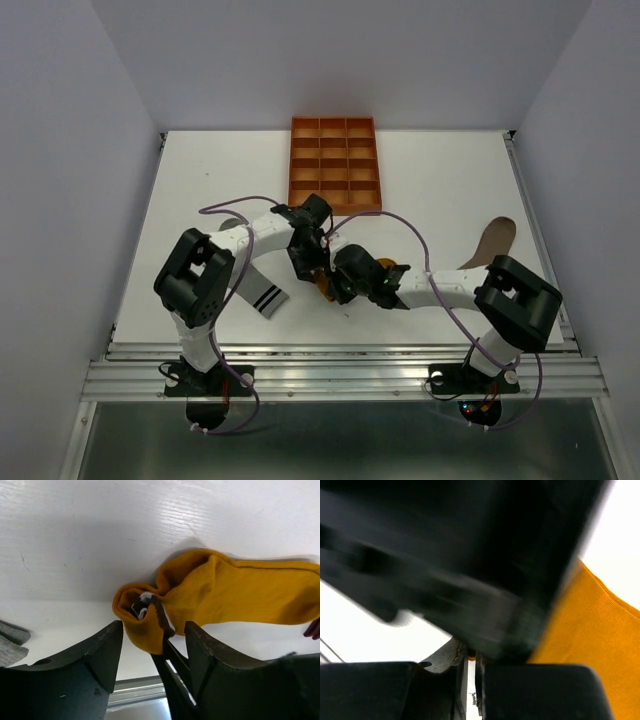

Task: Roll the socks
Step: Roll the sock at the center of the board.

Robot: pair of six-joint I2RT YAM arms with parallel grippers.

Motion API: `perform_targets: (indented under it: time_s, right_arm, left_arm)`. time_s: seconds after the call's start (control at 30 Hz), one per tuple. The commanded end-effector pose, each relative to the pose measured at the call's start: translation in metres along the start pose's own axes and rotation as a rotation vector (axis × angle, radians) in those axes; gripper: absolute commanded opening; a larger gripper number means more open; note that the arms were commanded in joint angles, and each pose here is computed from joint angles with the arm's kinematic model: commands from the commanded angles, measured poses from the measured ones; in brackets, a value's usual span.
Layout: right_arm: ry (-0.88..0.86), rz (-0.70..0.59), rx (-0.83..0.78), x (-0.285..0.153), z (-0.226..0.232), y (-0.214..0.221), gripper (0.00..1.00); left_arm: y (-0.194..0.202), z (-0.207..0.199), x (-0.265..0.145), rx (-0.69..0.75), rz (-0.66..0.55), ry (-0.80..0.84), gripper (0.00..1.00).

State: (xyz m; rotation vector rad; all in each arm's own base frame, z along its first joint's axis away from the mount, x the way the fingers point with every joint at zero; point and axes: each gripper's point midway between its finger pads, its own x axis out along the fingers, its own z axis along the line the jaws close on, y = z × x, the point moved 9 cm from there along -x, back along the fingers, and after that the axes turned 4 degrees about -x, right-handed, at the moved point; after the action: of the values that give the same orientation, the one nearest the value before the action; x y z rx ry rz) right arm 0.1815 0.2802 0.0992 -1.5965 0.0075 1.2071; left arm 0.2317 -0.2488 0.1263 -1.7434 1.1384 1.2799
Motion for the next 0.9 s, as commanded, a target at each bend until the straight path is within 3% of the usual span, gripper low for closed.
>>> perform_targets:
  time_s: [0.0, 0.2, 0.4, 0.87]
  right_arm:
    - [0.007, 0.015, 0.151, -0.006, -0.015, 0.011, 0.01]
    - [-0.115, -0.067, 0.303, -0.016, -0.024, 0.019, 0.01]
    - [-0.103, -0.090, 0.484, -0.019, -0.043, 0.035, 0.01]
    - [0.043, 0.036, 0.721, -0.015, -0.066, 0.071, 0.01]
  left_arm:
    - [-0.011, -0.007, -0.029, -0.027, -0.093, 0.109, 0.65]
    - [-0.029, -0.010, -0.045, -0.044, -0.186, 0.172, 0.69]
    - [-0.035, -0.011, -0.044, -0.017, -0.196, 0.198, 0.69]
    - [-0.005, -0.013, -0.015, 0.139, -0.092, 0.303, 0.69]
